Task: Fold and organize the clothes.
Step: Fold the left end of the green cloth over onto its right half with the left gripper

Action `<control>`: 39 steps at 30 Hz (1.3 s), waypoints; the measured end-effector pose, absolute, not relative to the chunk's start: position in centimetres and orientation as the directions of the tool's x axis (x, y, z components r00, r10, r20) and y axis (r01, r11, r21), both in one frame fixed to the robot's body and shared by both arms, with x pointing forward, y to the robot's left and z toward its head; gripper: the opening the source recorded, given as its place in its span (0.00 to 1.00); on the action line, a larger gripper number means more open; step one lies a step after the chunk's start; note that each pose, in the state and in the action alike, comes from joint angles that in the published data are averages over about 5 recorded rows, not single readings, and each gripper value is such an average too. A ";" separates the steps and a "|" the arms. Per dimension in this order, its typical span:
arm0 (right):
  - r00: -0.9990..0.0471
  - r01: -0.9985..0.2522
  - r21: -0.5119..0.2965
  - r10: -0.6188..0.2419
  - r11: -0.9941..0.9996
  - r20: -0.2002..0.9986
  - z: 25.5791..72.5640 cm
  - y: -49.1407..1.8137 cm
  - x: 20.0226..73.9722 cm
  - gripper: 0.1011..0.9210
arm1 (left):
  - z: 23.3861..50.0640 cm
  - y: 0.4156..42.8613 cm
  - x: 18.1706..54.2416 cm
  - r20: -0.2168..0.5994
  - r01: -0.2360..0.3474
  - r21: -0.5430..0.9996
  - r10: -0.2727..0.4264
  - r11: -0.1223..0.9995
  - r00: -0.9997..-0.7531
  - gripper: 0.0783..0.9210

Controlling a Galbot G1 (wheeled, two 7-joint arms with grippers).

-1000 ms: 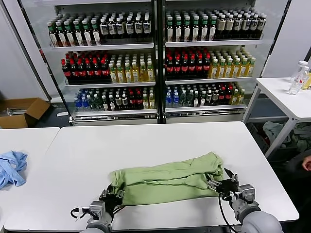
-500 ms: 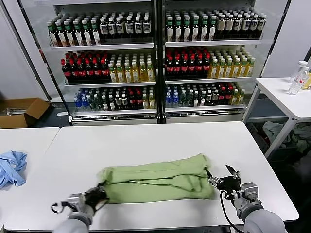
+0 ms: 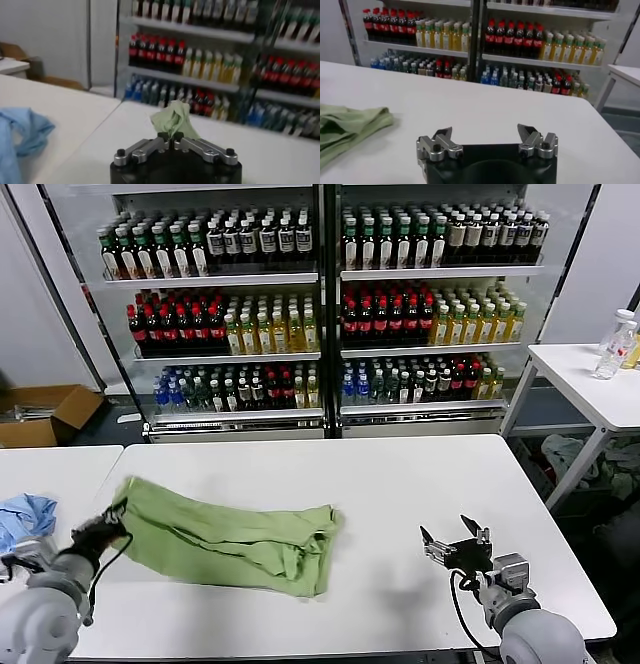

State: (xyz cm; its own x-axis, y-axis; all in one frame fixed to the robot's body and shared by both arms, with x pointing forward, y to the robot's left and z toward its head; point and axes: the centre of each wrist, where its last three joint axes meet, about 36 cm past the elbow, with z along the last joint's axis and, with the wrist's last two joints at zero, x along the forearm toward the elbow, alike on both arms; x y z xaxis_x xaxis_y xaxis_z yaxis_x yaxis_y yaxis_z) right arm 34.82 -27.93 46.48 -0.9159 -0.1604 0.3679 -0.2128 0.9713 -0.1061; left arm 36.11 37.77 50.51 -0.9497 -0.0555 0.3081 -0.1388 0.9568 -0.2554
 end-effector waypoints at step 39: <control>-0.927 -0.218 -0.116 -0.168 0.969 0.336 46.6 -28.4 35.9 0.88 | 46.3 20.9 35.5 0.325 0.231 -0.512 0.436 0.827 -0.839 0.60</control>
